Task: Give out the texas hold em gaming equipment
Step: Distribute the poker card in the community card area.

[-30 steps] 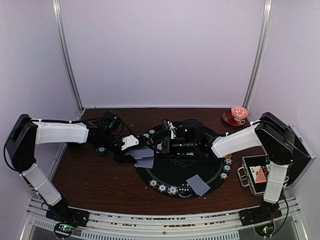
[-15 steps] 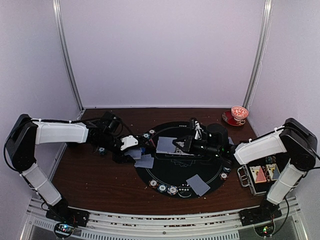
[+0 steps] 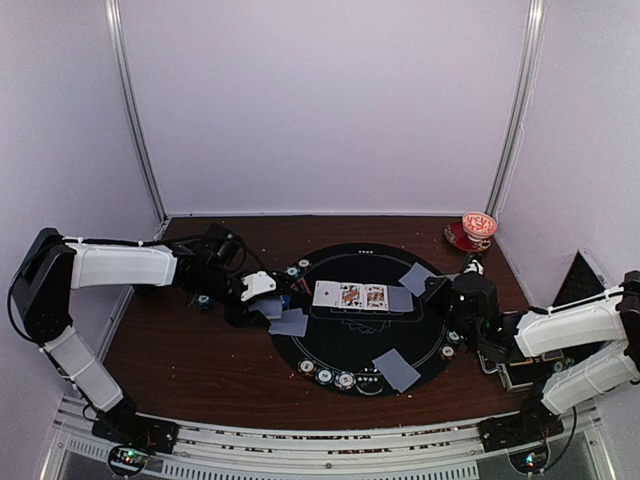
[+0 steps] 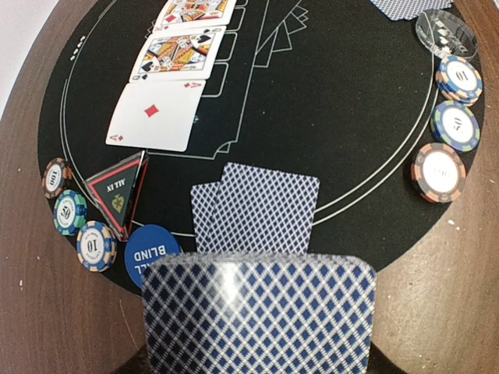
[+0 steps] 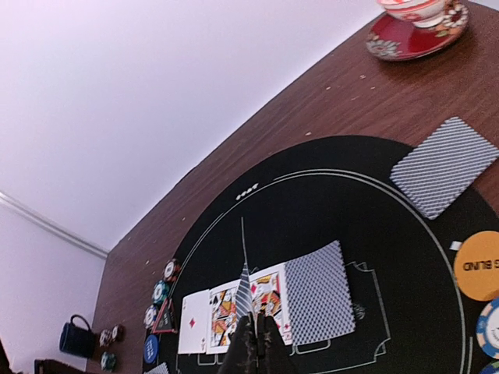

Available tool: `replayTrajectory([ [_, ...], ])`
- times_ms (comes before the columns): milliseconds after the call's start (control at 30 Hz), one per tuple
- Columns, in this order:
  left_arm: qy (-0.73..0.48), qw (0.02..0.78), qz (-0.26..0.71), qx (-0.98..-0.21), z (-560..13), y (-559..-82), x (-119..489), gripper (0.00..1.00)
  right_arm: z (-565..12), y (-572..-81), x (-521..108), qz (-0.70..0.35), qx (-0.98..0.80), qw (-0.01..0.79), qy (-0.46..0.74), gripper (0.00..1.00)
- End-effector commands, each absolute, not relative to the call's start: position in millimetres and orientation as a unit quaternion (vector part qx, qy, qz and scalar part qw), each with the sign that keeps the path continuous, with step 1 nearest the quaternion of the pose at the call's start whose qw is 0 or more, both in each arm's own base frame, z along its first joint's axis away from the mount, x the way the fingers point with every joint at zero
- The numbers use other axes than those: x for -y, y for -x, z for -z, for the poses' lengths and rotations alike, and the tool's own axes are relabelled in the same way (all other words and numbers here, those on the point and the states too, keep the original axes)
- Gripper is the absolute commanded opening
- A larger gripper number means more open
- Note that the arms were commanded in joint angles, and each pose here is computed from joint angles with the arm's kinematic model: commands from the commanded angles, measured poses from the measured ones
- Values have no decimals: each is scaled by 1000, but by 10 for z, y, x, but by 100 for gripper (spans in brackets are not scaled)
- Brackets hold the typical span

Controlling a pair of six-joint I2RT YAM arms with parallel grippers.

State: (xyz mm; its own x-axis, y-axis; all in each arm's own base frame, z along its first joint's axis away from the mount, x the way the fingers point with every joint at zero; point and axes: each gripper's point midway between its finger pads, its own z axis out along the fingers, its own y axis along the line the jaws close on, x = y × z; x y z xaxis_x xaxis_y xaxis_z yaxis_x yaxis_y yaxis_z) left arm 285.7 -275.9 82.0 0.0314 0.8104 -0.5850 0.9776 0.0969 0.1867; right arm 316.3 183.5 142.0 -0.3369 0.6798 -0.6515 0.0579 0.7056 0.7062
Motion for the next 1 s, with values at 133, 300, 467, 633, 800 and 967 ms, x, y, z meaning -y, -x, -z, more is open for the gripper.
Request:
replayTrajectory([
  [133, -651, 305, 148, -680, -877, -2904, 2795, 61, -1117, -3156, -1338, -218, -733, 535, -359, 0],
  [300, -650, 304, 148, -680, -876, -2906, 2794, 61, -913, -3203, -1327, -202, -734, 512, -398, 0],
  [467, -651, 305, 147, -679, -881, -2905, 2796, 61, -750, -3228, -1296, -196, -725, 500, -432, 0],
  [633, -651, 303, 147, -680, -866, -2908, 2794, 61, -713, -3227, -1221, -199, -707, 505, -454, 0],
  [800, -652, 302, 147, -680, -856, -2907, 2790, 61, -655, -3263, -1233, -187, -711, 502, -455, 0],
  [967, -652, 302, 146, -680, -855, -2905, 2792, 61, -560, -3317, -1296, -195, -715, 492, -456, 0],
])
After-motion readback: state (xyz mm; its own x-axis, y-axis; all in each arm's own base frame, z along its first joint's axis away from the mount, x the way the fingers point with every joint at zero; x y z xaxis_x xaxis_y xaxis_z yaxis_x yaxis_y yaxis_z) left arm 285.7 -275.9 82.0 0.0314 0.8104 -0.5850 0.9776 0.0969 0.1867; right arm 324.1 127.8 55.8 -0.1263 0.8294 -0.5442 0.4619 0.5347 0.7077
